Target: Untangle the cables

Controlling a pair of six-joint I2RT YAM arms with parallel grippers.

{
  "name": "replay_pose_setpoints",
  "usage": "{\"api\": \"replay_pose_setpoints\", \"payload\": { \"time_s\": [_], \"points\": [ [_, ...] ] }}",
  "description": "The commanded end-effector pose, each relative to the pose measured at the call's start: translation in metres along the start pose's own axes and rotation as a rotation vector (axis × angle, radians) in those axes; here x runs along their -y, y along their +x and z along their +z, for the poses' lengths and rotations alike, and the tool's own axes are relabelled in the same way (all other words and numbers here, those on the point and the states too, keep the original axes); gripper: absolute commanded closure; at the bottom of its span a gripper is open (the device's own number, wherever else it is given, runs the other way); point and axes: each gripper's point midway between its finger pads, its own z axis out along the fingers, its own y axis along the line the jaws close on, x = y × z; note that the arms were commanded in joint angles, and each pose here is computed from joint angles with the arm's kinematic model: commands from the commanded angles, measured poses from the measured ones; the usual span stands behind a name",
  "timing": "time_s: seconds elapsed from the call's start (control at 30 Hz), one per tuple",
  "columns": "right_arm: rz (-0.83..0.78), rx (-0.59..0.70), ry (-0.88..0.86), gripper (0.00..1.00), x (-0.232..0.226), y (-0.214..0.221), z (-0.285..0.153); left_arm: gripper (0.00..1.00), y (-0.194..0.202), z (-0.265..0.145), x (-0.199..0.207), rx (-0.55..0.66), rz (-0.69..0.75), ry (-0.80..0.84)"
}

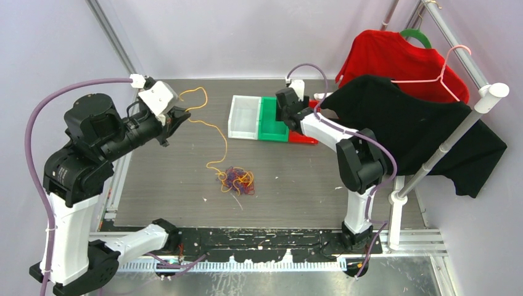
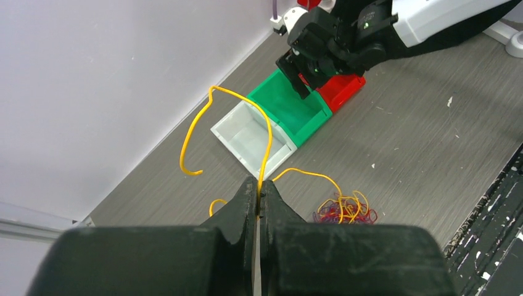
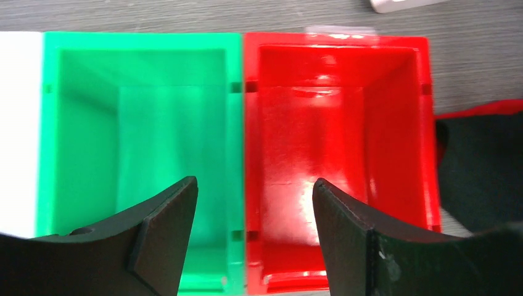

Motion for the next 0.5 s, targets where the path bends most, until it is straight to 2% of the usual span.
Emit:
{"api": "replay_pose_setpoints", "payload": {
  "time_s": [0.0, 0.2, 0.33, 0.47],
  "points": [
    [0.058, 0.067, 0.03, 0.27, 0.018, -0.038, -0.008, 1.0, -0.001, 0.004, 0.006, 0.011, 0.009, 0.036],
    [0.037, -0.015, -0.012, 0.29, 0.006, -0.005, 0.009, 1.0, -0.003, 0.004, 0.006, 0.015, 0.01, 0.04],
    [0.058, -0.052, -0.056, 0.38, -0.005, 0.013, 0.012, 1.0, -0.004, 0.004, 0.006, 0.018, 0.011, 0.039],
    [0.066, -0.049, -0.085, 0.51, -0.023, 0.024, 0.007, 1.0, -0.003, 0.005, 0.006, 0.016, 0.009, 0.041]
  ]
}}
